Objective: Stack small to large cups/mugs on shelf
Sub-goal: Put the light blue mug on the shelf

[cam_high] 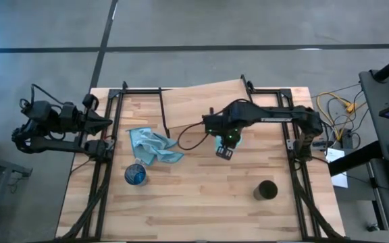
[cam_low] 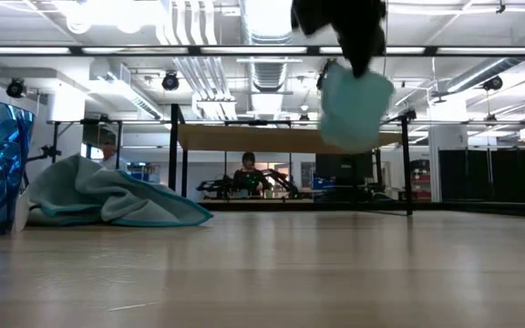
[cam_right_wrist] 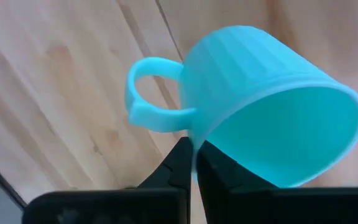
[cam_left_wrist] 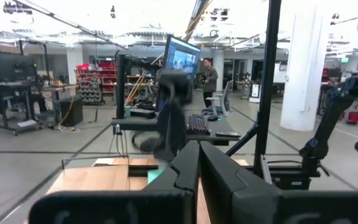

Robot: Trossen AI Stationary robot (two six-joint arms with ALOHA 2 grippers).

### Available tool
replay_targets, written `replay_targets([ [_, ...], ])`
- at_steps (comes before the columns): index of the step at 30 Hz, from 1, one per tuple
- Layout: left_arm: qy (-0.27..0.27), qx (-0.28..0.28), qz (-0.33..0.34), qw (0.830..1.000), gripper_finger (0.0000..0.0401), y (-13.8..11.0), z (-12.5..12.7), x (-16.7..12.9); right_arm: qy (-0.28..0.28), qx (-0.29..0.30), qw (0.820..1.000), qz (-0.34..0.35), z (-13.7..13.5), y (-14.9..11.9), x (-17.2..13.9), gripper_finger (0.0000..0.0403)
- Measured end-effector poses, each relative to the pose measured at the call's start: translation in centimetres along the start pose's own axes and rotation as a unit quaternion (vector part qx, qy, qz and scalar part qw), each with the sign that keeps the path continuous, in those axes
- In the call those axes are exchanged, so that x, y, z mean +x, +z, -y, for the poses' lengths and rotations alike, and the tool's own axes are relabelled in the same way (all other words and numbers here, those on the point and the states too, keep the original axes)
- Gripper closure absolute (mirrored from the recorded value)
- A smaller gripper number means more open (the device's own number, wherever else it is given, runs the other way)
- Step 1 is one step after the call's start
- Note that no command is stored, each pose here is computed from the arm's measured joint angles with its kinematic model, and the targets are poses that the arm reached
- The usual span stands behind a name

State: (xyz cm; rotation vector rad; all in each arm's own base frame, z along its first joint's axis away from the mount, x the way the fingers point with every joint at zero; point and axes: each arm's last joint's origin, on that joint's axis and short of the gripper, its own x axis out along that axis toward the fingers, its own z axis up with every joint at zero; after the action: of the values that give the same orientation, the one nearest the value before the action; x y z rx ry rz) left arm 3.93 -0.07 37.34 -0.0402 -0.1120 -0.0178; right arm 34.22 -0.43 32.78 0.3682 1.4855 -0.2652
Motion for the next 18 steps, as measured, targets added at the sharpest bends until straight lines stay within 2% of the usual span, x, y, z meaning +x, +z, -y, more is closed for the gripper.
replay_targets([
  [5,0.0,-0.005,0.01,1.0,0.0401,0.2,0.0,0.0,-0.059,-0.026,0.992,0.11,-0.1,0.0,-5.2,0.0394],
  [9,-0.001,-0.005,0.03,1.0,0.0401,0.6,0.0,0.1,-0.104,-0.031,0.979,0.171,1.4,0.4,-7.7,0.0394],
  [12,-0.002,-0.005,0.037,0.999,0.0401,0.7,0.0,0.2,-0.11,-0.014,0.977,0.183,3.2,0.9,-8.5,0.0394],
  [18,-0.001,-0.006,0.029,1.0,0.0401,0.7,0.0,0.6,-0.131,0.003,0.978,0.162,7.3,1.9,-8.2,0.0394],
])
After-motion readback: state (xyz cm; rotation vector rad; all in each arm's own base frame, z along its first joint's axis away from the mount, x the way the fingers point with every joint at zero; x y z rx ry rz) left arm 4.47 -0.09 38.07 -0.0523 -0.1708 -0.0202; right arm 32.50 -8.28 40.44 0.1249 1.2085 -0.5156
